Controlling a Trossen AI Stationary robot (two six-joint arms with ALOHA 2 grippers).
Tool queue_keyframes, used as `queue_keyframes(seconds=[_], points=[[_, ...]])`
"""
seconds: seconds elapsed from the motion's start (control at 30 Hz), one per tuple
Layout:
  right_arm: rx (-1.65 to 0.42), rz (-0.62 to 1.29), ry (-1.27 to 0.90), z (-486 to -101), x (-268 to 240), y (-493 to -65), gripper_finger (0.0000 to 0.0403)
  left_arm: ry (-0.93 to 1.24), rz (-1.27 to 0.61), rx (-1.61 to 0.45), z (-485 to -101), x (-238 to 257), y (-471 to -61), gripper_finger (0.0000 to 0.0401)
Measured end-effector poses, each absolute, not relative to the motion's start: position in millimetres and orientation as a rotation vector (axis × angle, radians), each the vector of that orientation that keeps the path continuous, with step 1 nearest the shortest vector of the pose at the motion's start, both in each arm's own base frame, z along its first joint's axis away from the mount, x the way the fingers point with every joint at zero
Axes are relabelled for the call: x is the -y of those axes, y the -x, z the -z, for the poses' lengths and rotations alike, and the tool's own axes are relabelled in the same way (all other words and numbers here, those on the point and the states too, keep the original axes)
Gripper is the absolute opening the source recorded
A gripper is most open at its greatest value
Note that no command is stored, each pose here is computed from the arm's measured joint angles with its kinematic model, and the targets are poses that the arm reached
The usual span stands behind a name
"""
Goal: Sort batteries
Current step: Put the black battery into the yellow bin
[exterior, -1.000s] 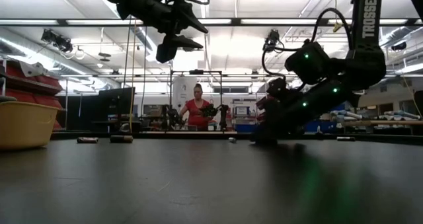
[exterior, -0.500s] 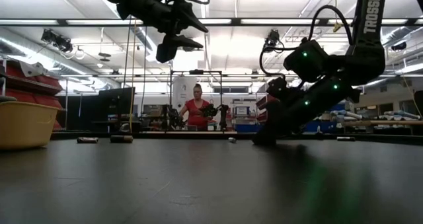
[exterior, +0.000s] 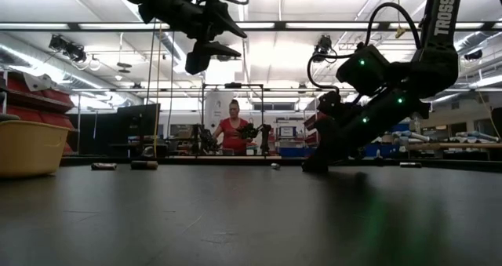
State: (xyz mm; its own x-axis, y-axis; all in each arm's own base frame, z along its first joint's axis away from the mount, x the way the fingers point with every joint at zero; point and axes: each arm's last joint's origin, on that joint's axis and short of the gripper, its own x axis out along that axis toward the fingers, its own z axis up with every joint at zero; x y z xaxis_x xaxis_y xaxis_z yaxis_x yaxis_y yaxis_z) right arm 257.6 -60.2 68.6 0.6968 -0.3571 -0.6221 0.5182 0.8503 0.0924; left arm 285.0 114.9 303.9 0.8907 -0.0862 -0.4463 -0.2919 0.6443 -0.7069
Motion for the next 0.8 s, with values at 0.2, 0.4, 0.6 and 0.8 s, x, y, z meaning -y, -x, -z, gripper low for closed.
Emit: queue_keyframes(seconds=[0.2,0.4,0.6,0.8], points=[[-0.625,0.494,-0.278,-70,61,-258,0.0033,0.871,-0.122,-0.472,-304,-115,-285,0.0186],[-0.626,0.497,-0.303,-77,61,-256,0.0033,0.871,-0.122,-0.472,-304,-115,-285,0.0186],[-0.638,0.502,-0.304,-91,60,-250,0.0033,0.871,-0.122,-0.472,-304,-115,-285,0.0186],[-0.653,0.508,-0.267,-107,59,-243,0.0033,0.867,-0.120,-0.464,-305,-115,-285,0.0186]])
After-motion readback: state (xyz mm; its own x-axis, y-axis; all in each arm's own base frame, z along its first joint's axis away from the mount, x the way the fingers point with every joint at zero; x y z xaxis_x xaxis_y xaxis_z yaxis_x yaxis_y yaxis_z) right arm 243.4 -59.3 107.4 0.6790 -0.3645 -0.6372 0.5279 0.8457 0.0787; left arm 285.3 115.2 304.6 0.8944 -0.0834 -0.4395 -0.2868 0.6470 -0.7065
